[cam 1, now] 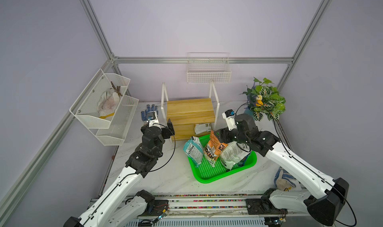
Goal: Take down the fertilizer bag from the shelf
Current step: Move the shelf to the center of the board.
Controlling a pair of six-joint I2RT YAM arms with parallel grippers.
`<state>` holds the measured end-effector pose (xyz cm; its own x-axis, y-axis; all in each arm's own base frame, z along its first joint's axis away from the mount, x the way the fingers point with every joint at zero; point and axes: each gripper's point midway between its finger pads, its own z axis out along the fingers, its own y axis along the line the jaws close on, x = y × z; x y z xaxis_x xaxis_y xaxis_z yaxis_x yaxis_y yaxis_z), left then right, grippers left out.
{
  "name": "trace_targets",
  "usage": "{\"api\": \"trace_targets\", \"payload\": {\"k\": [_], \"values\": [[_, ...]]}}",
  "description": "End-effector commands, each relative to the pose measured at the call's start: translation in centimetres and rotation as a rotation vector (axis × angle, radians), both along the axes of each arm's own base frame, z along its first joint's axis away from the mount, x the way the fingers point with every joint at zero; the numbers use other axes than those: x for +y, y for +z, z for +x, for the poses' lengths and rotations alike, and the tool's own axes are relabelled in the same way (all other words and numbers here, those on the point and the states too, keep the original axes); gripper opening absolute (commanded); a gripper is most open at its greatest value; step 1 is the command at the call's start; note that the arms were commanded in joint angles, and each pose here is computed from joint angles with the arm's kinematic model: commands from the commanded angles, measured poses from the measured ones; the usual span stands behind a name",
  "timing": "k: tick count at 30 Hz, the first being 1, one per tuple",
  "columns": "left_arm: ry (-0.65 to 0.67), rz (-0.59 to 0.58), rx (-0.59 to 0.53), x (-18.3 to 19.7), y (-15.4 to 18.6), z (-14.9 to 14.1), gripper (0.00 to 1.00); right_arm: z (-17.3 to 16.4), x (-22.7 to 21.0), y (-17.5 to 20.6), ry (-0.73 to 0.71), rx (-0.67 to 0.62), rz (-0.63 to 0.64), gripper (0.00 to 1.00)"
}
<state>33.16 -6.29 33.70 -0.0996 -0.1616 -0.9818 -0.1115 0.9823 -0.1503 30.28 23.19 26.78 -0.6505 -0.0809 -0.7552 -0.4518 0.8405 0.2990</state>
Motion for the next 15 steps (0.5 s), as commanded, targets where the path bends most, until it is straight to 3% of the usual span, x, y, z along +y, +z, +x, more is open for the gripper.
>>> {"api": "trace_targets", "payload": {"k": [1,8,15], "values": [[0.006,0.001,-0.027,0.2,-0.5,2.0,1.0,0.0,0.0,1.0,0.002,-0.022,0.013,0.69],[0.091,0.035,-0.003,2.1,-1.4,6.4,1.0,0.0,-0.3,1.0,-0.007,-0.03,0.001,0.7],[0.148,0.053,-0.035,4.7,0.0,9.7,0.99,0.3,-0.4,0.7,-0.009,-0.037,-0.018,0.7]]}}
